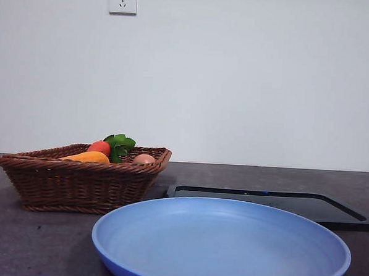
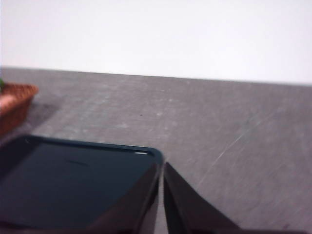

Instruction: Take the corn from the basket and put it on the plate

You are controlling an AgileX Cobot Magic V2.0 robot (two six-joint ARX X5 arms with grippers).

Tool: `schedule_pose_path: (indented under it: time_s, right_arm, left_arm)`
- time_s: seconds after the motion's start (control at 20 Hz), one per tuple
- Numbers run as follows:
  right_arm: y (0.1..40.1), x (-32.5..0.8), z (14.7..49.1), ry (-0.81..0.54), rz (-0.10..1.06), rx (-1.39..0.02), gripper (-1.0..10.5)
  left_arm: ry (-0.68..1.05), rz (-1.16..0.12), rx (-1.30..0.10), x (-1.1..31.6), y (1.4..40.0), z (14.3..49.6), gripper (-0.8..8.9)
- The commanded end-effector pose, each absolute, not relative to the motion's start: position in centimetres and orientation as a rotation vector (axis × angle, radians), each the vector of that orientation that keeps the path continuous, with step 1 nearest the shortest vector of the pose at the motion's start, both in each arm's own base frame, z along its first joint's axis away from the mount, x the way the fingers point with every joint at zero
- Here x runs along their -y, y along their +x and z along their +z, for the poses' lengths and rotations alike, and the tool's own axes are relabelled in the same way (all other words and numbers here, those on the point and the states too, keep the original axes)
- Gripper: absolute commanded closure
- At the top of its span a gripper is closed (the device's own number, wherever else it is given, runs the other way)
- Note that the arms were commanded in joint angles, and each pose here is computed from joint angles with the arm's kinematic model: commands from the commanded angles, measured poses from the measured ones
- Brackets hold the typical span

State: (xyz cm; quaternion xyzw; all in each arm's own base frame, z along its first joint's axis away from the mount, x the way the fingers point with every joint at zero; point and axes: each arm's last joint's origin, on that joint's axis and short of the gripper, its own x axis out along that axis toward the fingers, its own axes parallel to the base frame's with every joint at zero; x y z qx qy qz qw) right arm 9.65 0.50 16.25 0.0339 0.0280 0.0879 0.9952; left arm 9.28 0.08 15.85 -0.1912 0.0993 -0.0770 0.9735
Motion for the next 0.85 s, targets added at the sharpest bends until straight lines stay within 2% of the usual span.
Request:
schedule_pose_path:
  time_s: [0.05, 0.3, 0.5, 0.85]
  right_arm:
    - [9.7, -0.5, 16.1, 0.244, 0.172, -0.075, 9.4]
    - [9.6, -0.7, 16.7, 0.349, 0.239, -0.065, 9.4]
    - [9.2, -0.7, 17.9, 0.45, 0.239, -0.066, 9.4]
    - [7.9, -0.7, 21.5, 0.461, 0.241, -0.06, 9.4]
  left_arm:
    - [-0.467, -0.133, -0.262, -0.1, 9.2, 15.0, 8.06]
    - [-0.53, -0.155, -0.26, 0.0, 9.2, 15.5, 8.06]
    - [-0.559, -0.19, -0.236, 0.1, 8.9, 16.8, 8.06]
    - [-0.569, -0.237, -0.2, 0.3, 8.1, 20.6, 8.06]
